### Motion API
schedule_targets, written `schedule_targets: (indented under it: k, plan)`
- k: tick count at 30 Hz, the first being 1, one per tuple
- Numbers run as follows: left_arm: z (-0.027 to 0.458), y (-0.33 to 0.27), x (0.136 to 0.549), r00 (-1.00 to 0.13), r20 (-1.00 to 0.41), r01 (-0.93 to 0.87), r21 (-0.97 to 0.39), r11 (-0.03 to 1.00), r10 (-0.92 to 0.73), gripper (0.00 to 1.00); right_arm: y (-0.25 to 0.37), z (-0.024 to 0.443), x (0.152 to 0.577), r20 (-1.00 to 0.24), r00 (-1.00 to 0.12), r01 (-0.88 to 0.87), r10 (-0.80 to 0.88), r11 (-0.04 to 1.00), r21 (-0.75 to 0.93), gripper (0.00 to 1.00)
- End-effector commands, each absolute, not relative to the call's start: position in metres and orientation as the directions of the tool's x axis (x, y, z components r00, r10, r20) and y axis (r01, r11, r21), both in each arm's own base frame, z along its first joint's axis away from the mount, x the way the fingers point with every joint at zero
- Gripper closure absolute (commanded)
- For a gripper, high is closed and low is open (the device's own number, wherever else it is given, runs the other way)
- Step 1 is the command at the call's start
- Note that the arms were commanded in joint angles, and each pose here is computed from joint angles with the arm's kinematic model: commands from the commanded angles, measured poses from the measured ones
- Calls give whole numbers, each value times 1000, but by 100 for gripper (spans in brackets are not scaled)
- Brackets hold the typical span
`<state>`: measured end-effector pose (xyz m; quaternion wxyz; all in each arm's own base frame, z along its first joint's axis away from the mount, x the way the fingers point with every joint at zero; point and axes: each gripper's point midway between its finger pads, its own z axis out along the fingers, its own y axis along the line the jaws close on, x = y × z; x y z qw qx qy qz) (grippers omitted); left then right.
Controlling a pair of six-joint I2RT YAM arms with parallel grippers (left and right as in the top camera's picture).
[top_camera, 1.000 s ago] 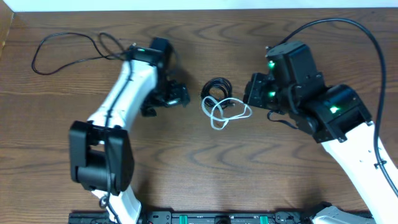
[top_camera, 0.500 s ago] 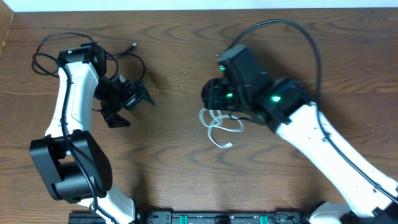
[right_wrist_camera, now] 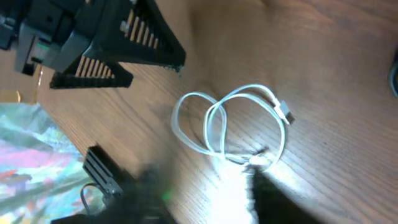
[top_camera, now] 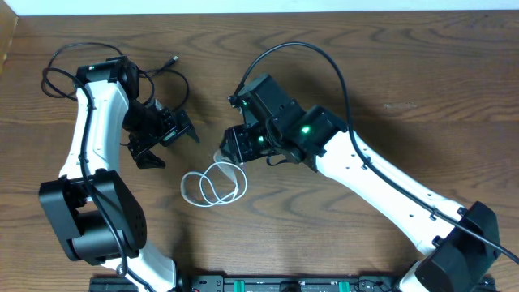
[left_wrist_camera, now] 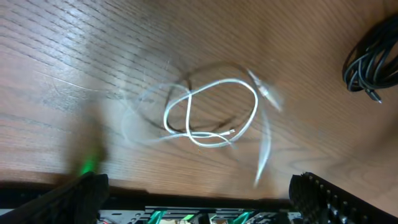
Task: Untangle cables
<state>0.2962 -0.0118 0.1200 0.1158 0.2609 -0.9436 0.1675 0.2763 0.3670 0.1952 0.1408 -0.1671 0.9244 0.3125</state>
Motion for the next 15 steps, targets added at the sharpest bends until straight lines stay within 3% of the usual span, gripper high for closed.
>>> schedule_targets:
  k: [1,6,10,15]
  plan:
    - [119,-10,289,-843,306,-518,-238,822,-443,1,349,195,289,-399,-891,-398,-216,794,459,41]
    - [108,-12,275,-825,355,-531,-217,819,-440,5,313,178,297,-361,-913,-321,-192,884,341,34]
    - [95,-15,258,-797,412,-549,-188,814,-442,12,303,174,296,-333,-924,-298,-185,896,329,20]
    - [78,-7,240,-768,435,-560,-103,822,-469,24,301,174,297,-332,-926,-294,-182,898,328,16]
